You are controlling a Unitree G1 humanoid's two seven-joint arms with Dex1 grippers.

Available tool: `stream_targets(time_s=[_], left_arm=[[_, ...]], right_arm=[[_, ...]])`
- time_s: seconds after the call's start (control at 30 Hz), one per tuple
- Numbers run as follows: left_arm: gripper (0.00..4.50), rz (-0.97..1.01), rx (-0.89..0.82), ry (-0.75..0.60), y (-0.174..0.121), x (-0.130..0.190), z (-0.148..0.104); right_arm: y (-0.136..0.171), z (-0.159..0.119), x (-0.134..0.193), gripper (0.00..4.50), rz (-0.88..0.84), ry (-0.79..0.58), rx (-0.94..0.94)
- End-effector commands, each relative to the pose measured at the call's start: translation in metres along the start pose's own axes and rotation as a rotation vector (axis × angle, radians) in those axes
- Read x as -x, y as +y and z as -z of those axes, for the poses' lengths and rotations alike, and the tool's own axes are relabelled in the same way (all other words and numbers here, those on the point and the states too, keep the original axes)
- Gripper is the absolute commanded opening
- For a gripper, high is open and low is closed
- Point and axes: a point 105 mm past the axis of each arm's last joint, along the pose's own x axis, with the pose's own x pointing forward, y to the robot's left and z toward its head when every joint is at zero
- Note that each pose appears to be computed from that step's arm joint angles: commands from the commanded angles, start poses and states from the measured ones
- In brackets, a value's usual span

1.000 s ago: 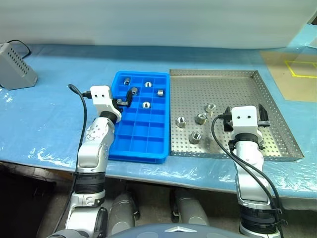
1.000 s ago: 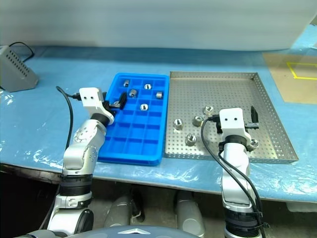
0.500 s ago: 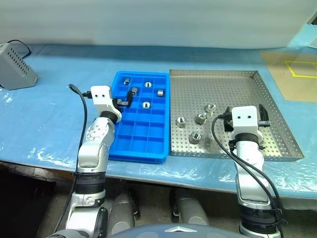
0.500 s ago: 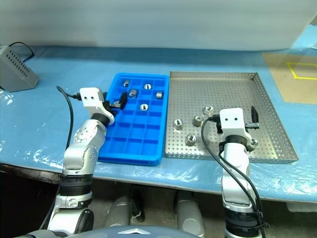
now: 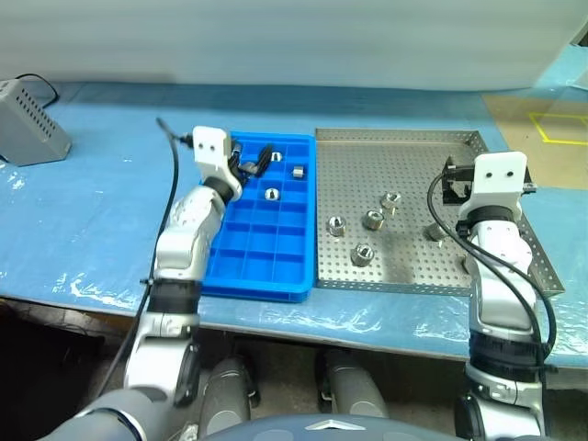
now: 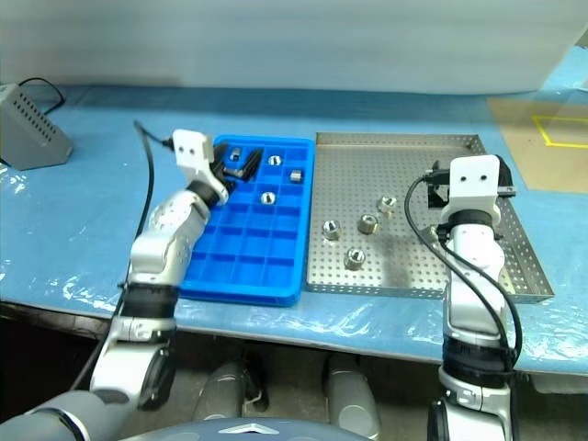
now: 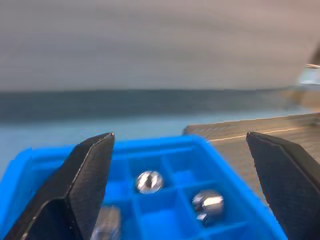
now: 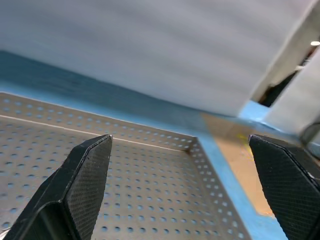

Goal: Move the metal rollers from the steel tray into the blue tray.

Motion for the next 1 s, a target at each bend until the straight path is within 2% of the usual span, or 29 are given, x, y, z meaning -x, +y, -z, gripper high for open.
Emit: stream_targets(time_s=[0.03,0.13,0.2,0.27,0.33,0.57,0.73,0.9,1.0], left_arm=[[4.48,0.305,-0.073,-0.013,-0.039,-0.017,-0.016],[4.48,0.518,-0.138,0.035,-0.061,-0.018,-0.011],[4.48,0.683,-0.197,0.101,-0.076,-0.012,0.0],[4.48,0.785,-0.22,0.162,-0.083,-0.007,0.011],[4.48,0.836,-0.239,0.193,-0.086,-0.006,0.019],[4.48,0.937,-0.317,0.31,-0.103,-0.007,0.05],[4.48,0.981,-0.392,0.408,-0.116,-0.017,0.06],[4.48,1.054,-0.386,0.461,-0.131,-0.026,0.057],[4.48,1.138,-0.56,0.516,-0.129,-0.022,0.063]], right_arm=[[-0.001,-0.017,-0.011,4.5,-0.162,-0.067,-0.066],[0.023,-0.026,-0.005,4.5,-0.425,-0.081,-0.115],[0.038,-0.03,0.01,4.5,-0.609,-0.085,-0.127],[0.044,-0.034,0.024,4.5,-0.724,-0.075,-0.191],[0.044,-0.037,0.033,4.5,-0.77,-0.073,-0.241],[0.051,-0.026,0.055,4.5,-0.781,-0.02,-0.235],[0.051,-0.021,0.057,4.5,-0.72,-0.006,-0.238],[0.054,-0.02,0.06,4.5,-0.686,-0.003,-0.244],[0.059,-0.023,0.068,4.5,-0.711,-0.017,-0.275]])
